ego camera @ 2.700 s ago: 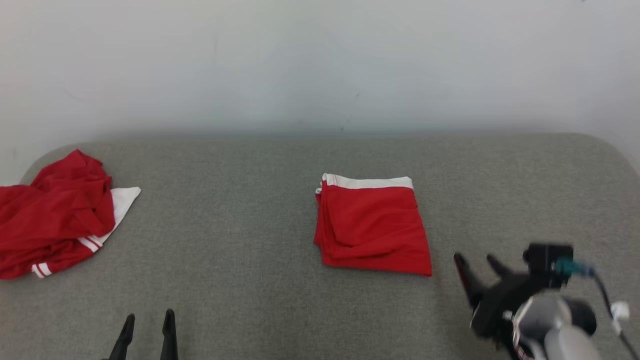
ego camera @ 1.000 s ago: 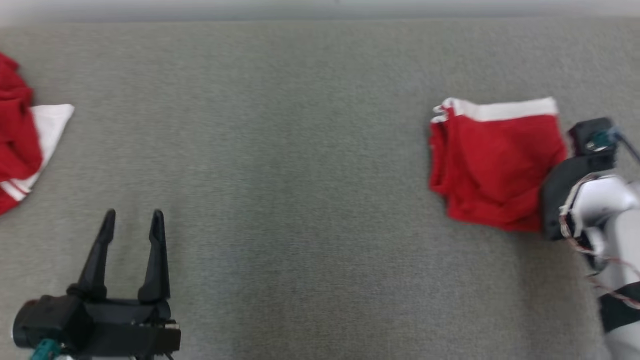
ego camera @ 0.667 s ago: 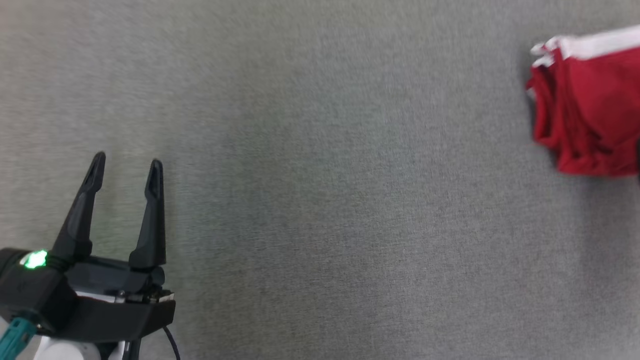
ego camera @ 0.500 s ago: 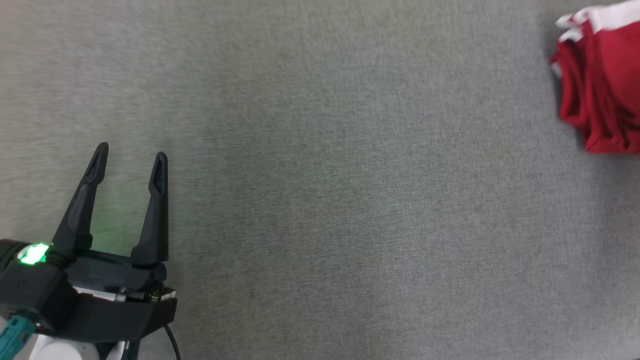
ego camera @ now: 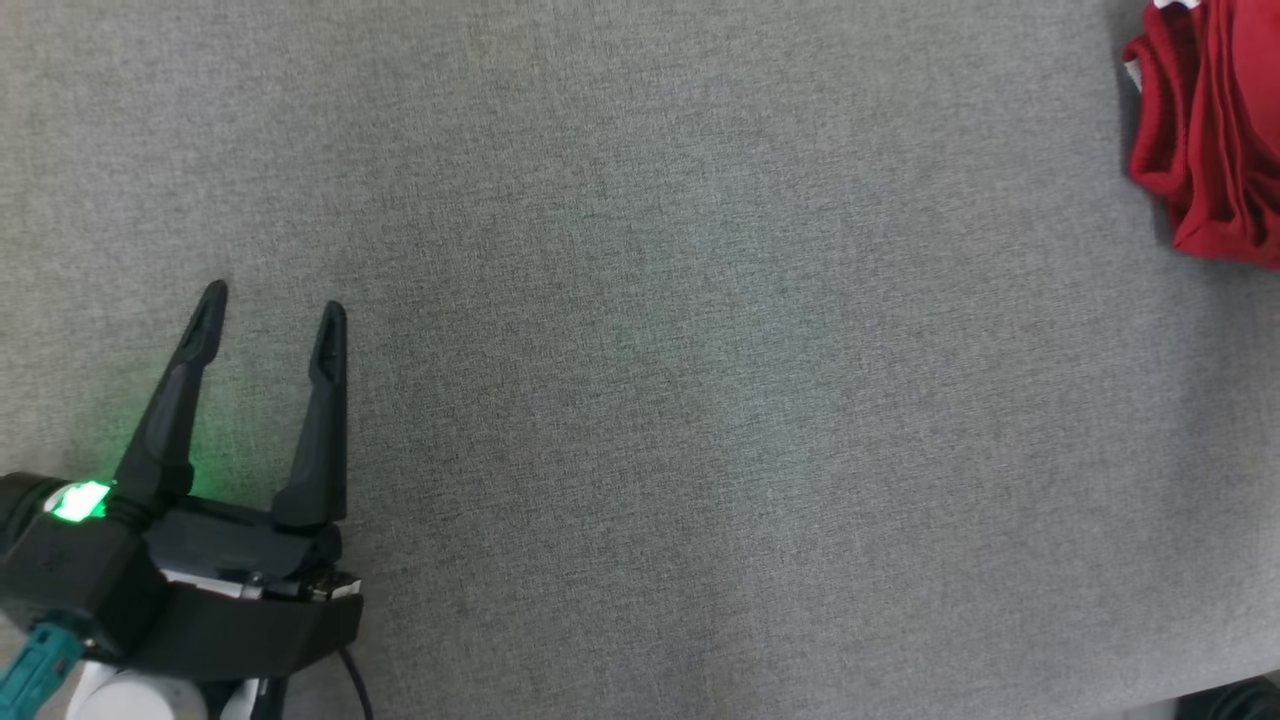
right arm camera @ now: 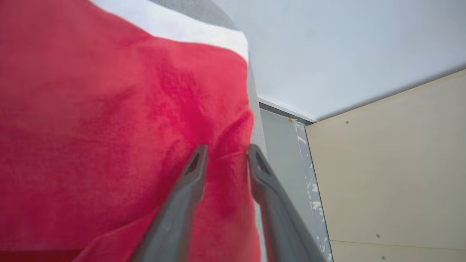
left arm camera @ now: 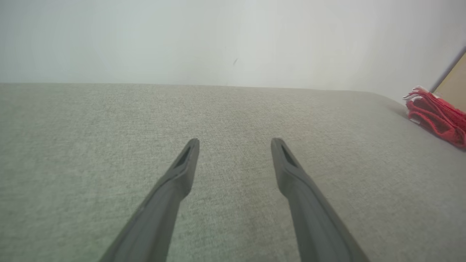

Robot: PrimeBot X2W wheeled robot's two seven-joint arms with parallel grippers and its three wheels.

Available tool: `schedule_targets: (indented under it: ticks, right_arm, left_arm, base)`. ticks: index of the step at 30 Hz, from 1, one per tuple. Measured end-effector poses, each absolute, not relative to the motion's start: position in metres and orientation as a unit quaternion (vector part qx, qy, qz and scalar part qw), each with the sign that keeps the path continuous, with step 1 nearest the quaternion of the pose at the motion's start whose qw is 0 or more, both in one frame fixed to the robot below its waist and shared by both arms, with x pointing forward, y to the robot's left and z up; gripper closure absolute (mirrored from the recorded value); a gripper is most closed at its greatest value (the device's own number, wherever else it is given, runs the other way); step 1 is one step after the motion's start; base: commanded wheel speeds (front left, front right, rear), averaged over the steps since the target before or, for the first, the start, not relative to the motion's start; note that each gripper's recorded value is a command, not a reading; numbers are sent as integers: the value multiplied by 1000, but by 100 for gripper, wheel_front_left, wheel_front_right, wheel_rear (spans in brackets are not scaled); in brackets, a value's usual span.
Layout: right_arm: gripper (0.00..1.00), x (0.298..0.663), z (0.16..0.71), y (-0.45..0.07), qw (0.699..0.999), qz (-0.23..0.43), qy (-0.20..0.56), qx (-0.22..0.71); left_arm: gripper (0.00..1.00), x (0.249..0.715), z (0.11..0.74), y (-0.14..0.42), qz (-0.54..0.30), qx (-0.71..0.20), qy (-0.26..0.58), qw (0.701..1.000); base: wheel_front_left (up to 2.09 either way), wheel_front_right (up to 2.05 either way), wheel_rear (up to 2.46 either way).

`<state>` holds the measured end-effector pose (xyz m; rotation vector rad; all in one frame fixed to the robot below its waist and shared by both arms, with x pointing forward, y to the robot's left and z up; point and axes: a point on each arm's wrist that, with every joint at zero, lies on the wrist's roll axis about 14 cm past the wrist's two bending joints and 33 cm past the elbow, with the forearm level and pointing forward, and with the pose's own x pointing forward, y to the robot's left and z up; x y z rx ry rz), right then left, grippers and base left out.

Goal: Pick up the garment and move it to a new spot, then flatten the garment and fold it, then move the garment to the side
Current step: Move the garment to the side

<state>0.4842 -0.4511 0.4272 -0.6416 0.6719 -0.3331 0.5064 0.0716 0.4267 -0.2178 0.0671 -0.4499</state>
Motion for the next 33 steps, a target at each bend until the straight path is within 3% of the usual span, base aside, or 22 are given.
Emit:
schedule_targets:
  ticks: [9,20,24,33]
  right_arm:
    - [0,495,455,-418,925,-129,220,-283]
    - [0,455,466,-310,984,-46,119,-121]
    - [0,433,475,-276,994,-35,91,-45]
    - [0,392,503,-212,999,3,41,27]
  left_arm:
    - [0,491,435,67,-216,-130,26,967]
    - [0,431,448,122,-114,-118,43,985]
    - [0,405,457,146,-80,-107,39,990]
    - [0,361,478,183,-22,-99,10,995]
  base:
    - [0,0,0]
    - [0,0,0]
    - [0,0,0]
    - [0,0,0]
